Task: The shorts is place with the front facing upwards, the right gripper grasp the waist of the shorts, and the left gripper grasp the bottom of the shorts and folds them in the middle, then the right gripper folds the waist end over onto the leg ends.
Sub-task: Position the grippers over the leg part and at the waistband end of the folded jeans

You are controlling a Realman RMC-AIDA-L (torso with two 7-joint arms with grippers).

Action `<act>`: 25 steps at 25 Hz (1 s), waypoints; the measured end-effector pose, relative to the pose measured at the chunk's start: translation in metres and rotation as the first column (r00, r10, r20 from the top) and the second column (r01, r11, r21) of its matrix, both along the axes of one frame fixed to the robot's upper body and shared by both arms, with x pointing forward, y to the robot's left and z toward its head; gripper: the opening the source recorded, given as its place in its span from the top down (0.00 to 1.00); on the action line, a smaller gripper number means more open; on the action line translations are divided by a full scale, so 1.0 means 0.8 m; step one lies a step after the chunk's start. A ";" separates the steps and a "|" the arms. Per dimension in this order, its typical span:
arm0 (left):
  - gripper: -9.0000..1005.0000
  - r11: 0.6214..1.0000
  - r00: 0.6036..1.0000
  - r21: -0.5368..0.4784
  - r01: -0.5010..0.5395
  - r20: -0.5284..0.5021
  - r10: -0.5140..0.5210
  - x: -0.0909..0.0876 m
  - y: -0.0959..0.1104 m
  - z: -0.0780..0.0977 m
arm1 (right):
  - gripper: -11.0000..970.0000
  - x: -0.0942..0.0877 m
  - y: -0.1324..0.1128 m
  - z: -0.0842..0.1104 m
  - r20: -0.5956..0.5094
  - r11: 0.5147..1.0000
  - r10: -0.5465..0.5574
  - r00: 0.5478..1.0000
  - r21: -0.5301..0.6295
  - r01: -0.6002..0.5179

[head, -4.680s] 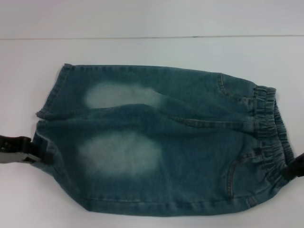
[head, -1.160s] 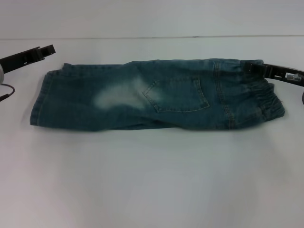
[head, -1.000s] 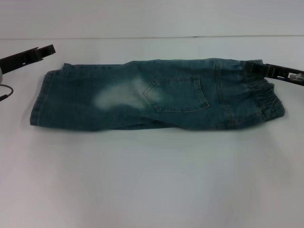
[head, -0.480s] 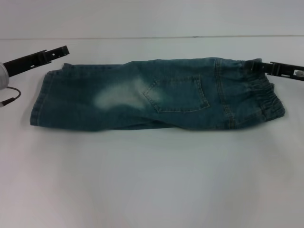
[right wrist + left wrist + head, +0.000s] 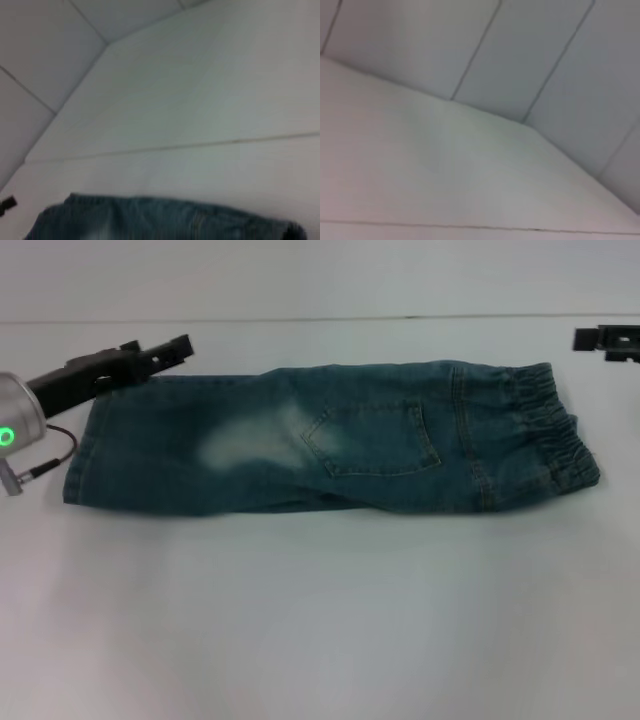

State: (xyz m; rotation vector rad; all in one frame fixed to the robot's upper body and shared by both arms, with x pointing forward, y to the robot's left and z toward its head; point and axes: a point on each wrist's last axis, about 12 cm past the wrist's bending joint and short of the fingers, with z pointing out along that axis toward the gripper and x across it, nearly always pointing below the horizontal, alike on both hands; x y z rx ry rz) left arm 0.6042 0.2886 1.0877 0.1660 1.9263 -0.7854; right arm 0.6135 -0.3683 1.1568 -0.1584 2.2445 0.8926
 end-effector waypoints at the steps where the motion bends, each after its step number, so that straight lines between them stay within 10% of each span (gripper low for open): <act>1: 0.07 1.000 1.000 0.001 0.011 0.021 -0.011 -0.003 -0.004 -0.002 | 0.14 -0.002 -0.002 0.005 -0.031 1.000 0.013 0.999 -0.007 -0.013; 14: 0.07 1.000 0.971 0.011 0.012 0.238 -0.015 -0.024 -0.044 -0.030 | 0.14 -0.015 -0.001 0.017 -0.353 0.996 0.009 0.935 -0.076 -0.039; 25: 0.07 0.999 0.965 0.017 0.031 0.261 -0.035 -0.019 -0.054 -0.027 | 0.13 0.007 0.012 -0.008 -0.366 0.989 -0.097 0.926 -0.141 0.048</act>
